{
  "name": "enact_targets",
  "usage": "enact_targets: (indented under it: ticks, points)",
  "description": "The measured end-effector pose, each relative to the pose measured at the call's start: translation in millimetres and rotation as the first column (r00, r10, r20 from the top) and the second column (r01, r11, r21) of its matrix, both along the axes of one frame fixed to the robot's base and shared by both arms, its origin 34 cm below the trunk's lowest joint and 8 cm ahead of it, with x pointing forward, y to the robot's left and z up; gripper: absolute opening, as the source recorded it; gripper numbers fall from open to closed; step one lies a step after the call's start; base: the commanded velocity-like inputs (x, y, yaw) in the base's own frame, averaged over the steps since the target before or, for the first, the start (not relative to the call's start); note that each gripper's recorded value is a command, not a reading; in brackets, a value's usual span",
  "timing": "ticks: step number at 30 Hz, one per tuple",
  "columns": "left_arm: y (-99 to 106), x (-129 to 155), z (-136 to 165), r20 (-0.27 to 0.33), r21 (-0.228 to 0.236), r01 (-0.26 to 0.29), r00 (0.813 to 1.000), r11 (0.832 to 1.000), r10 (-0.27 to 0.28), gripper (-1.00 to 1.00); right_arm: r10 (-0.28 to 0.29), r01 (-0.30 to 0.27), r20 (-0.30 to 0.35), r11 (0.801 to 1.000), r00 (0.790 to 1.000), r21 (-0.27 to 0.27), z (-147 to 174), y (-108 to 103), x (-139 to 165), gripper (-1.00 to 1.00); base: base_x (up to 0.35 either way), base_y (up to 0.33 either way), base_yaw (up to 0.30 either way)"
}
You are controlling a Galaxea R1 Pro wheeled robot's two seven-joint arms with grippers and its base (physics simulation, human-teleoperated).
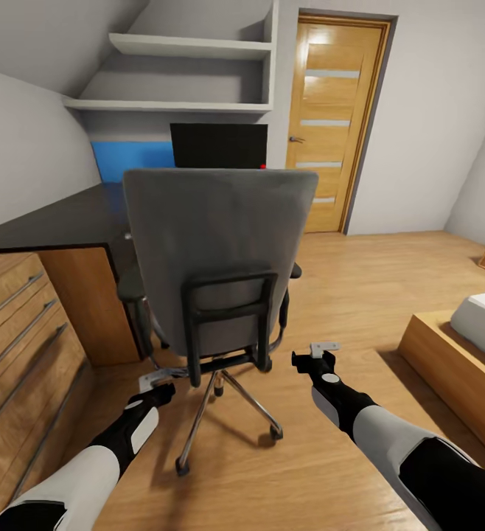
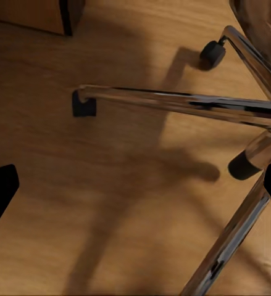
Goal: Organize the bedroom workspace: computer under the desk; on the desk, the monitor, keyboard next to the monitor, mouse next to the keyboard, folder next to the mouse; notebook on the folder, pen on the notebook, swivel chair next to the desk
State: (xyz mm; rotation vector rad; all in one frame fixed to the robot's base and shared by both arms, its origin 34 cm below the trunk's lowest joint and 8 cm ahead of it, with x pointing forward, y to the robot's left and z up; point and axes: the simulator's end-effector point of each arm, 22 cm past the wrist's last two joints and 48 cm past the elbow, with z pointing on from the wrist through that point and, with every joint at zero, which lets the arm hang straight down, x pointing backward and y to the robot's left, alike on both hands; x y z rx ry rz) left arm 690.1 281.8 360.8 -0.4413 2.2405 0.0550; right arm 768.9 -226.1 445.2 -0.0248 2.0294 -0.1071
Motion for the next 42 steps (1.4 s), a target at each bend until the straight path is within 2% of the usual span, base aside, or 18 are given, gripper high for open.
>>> enact_targets:
  ticks: [8, 14, 21, 31, 37, 42]
  points:
    - [-0.2, -0.2, -0.6, -0.002, -0.001, 0.0, 1.0, 1.0, 0.0, 1.0, 0.0, 0.0, 0.0, 1.0, 1.0, 0.0, -0.3, 0.8, 0.1, 1.0, -0.28, -0.003, -0.003]
    - [-0.2, -0.2, -0.5, -0.002, -0.001, 0.0, 1.0, 1.0, 0.0, 1.0, 0.005, -0.005, 0.004, 1.0, 1.0, 0.002, 1.0, 4.0, 0.5, 1.0, -0.191, -0.166, 0.0]
    - [-0.4, -0.2, 0.3, -0.001, -0.001, 0.0, 1.0, 1.0, 0.0, 1.0, 0.022, -0.023, 0.046, 0.999, 0.999, 0.03, 10.3, 27.2, 2.9, 1.0, -0.036, -0.067, 0.144]
    - [-0.9, 0.4, 2.4, 0.003, -0.001, 0.001, 1.0, 1.0, -0.001, 1.0, 0.027, -0.029, 0.053, 0.999, 0.998, 0.034, 13.0, 32.0, 2.8, 1.0, -0.004, -0.015, 0.244]
    - [-6.1, -0.4, 0.8, -0.003, 0.016, 0.027, 1.0, 1.0, -0.027, 1.0, 0.033, -0.035, 0.055, 0.999, 0.998, 0.03, 13.5, 33.2, 3.0, 1.0, -0.087, -0.229, 0.072]
    - [-6.9, -0.4, 0.8, -0.004, 0.03, 0.039, 0.999, 0.999, -0.039, 1.0, 0.052, -0.052, 0.058, 0.999, 0.997, 0.004, 14.0, 34.2, 3.1, 1.0, -0.084, -0.295, 0.015]
